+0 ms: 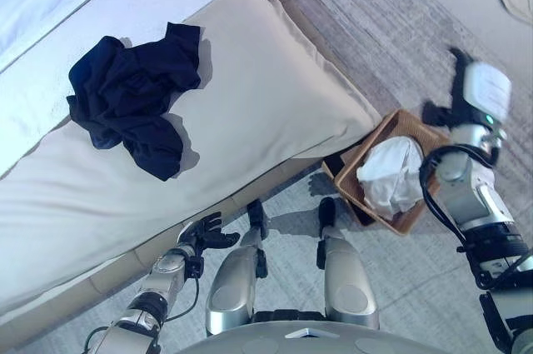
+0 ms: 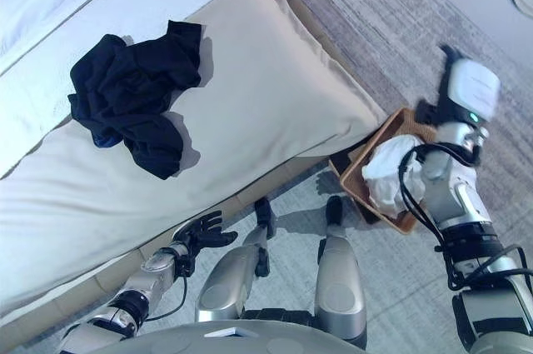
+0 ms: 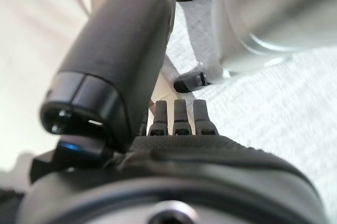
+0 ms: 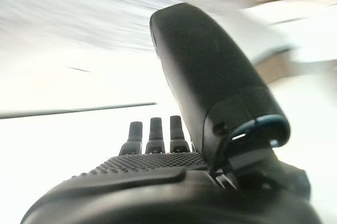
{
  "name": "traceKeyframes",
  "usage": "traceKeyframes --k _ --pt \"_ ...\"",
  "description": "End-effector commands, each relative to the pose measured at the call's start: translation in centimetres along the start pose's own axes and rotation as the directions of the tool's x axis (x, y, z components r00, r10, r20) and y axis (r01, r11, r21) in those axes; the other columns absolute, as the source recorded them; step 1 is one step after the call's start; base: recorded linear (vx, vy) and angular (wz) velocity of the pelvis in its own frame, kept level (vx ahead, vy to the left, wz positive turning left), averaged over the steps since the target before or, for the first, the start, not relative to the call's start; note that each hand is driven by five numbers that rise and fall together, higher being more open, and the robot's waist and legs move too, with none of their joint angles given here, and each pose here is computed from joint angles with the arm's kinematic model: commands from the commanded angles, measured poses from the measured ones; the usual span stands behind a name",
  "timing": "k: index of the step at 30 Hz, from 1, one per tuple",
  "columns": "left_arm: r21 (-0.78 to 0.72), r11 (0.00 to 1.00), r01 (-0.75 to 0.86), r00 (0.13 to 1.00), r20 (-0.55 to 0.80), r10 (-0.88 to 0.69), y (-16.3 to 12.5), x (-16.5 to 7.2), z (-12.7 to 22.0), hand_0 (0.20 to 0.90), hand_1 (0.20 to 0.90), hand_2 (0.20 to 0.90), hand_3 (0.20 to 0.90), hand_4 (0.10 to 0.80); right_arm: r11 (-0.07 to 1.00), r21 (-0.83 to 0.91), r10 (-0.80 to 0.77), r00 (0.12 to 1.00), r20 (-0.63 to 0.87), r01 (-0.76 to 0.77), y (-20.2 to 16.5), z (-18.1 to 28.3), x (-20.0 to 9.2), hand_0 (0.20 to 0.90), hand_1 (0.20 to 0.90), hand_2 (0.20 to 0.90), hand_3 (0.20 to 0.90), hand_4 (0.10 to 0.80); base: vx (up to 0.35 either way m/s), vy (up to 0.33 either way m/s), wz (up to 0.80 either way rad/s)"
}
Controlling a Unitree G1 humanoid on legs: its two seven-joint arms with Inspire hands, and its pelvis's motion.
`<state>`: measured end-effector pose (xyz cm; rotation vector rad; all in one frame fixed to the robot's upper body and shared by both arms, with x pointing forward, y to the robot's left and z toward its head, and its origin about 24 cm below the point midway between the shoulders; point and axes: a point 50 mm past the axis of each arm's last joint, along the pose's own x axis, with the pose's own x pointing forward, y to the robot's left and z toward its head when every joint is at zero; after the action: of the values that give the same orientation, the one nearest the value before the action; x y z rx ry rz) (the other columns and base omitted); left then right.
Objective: Pick up the clothes from the bed and place them into the basket
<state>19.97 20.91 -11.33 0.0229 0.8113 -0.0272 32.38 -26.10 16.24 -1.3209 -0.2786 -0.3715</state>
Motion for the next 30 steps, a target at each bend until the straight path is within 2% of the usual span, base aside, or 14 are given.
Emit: traceKeyframes --k 1,4,9,13,16,21,26,30 --pt "0.019 0.998 -0.066 0.994 -0.084 0.067 2.5 -1.2 -2.8 0.900 0.900 0.900 0.900 0.800 1.000 0.011 0.027 0.984 0.174 -0.030 -0.6 3.2 1.8 0.900 0.900 0.900 0.900 0.800 0.039 0.138 0.56" --pt "0.069 0.996 -0.063 0.992 -0.108 0.070 3.0 -1.3 -3.0 0.900 0.900 0.900 0.900 0.800 0.998 0.000 0.058 0.981 0.185 -0.059 0.0 5.3 3.7 0.900 0.900 0.900 0.900 0.800 0.015 0.063 0.69" --pt "0.095 0.990 -0.101 0.987 -0.118 0.112 5.2 -1.6 -2.1 0.900 0.900 0.900 0.900 0.800 1.000 0.020 0.002 0.982 0.188 -0.006 -0.8 8.6 6.9 0.900 0.900 0.900 0.900 0.800 0.010 0.010 0.60" --pt "0.074 0.990 -0.123 0.984 -0.117 0.131 6.6 -1.9 -1.9 0.900 0.900 0.900 0.900 0.800 0.999 0.017 -0.053 0.989 0.136 0.051 -2.0 9.7 8.9 0.900 0.900 0.900 0.900 0.800 0.067 0.030 0.47" --pt "0.067 0.992 -0.110 0.988 -0.104 0.117 6.7 -1.9 -1.6 0.900 0.900 0.900 0.900 0.800 0.999 -0.009 -0.045 0.999 -0.001 0.045 -2.3 8.8 10.1 0.900 0.900 0.900 0.900 0.800 0.052 0.037 0.43" --pt "0.056 0.996 -0.073 0.995 -0.070 0.077 6.2 -1.9 -1.8 0.900 0.900 0.900 0.900 0.800 0.996 -0.041 0.064 0.964 -0.258 -0.077 -1.3 4.9 10.6 0.900 0.900 0.900 0.900 0.800 0.028 0.032 0.41" --pt "0.068 0.996 -0.056 0.997 -0.043 0.059 6.2 -2.1 -1.8 0.900 0.900 0.900 0.900 0.800 0.978 -0.063 0.162 0.919 -0.360 -0.198 -1.3 3.4 10.7 0.900 0.900 0.900 0.900 0.800 0.016 0.012 0.20" --pt "0.074 0.996 -0.050 0.999 -0.009 0.051 6.2 -2.1 -1.4 0.900 0.900 0.900 0.900 0.800 0.981 -0.074 0.146 0.932 -0.332 -0.180 -2.2 3.9 11.3 0.900 0.900 0.900 0.900 0.800 0.011 -0.011 0.09"
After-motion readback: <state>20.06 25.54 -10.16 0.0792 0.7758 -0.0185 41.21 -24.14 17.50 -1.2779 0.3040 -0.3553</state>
